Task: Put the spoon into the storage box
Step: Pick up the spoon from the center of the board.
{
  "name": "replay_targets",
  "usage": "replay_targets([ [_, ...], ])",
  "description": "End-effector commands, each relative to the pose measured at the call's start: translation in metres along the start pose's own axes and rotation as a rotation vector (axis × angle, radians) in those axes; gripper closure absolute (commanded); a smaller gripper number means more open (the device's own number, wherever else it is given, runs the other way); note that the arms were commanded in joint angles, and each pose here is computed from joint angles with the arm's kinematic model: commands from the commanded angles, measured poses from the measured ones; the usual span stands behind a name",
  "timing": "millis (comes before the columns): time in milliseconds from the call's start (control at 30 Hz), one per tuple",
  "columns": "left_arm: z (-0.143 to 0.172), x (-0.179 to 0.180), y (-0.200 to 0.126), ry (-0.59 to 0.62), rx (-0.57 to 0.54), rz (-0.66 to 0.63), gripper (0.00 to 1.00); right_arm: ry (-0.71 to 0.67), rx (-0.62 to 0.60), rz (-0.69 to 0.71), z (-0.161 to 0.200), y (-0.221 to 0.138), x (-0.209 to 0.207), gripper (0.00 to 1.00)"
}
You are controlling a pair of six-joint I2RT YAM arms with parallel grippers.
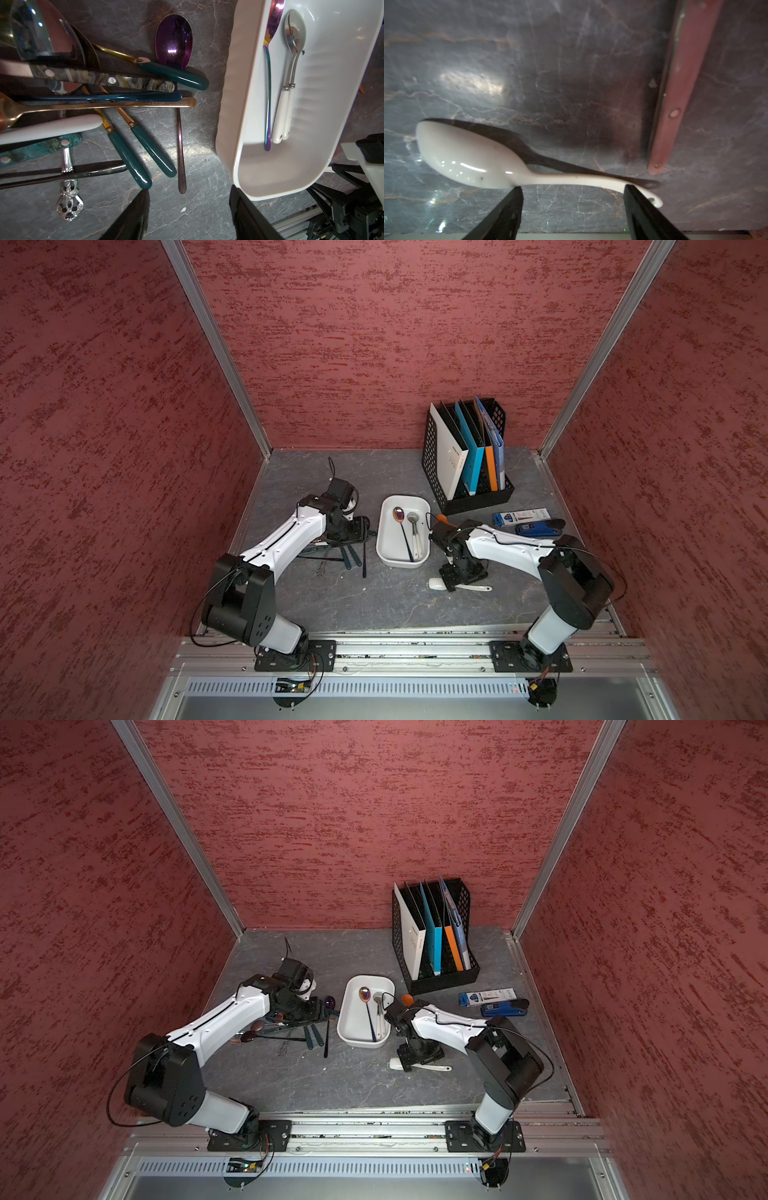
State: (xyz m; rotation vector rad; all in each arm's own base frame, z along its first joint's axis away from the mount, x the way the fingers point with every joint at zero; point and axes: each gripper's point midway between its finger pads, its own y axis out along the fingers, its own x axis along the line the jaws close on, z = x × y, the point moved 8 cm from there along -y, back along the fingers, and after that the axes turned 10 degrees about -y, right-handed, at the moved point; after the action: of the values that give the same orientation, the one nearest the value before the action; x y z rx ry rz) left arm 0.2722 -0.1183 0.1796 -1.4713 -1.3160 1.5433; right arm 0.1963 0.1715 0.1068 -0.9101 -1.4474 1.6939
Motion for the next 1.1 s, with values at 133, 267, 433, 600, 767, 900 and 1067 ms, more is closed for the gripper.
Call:
replay_targets([
  [133,-0.001,0.004,-0.001,0.001,-0.005,0.009,0.35,-0.086,-0.030,0.031,-0.023,0.003,0.004,0.20],
  [267,-0.001,0.005,0.000,-0.003,-0.002,0.006,0.35,-0.087,-0.043,-0.015,-0.029,0.009,0.009,0.21],
  [433,-0.002,0.005,-0.002,-0.005,-0.004,0.003,0.35,-0.070,-0.032,-0.078,-0.028,0.019,0.014,0.25],
  [600,-0.005,0.005,-0.002,-0.006,-0.005,0.002,0.35,-0.029,-0.025,-0.138,-0.019,0.029,0.016,0.33],
  [767,-0.008,0.002,-0.002,-0.005,-0.002,0.006,0.35,0.028,0.002,-0.149,-0.009,0.036,0.016,0.37],
  [900,-0.009,0.001,-0.003,-0.003,-0.003,0.008,0.35,0.083,0.031,-0.144,-0.001,0.038,0.014,0.42],
  [1067,-0.010,-0.001,-0.002,-0.002,0.001,0.014,0.35,0.140,0.074,-0.154,0.003,0.046,0.016,0.51],
])
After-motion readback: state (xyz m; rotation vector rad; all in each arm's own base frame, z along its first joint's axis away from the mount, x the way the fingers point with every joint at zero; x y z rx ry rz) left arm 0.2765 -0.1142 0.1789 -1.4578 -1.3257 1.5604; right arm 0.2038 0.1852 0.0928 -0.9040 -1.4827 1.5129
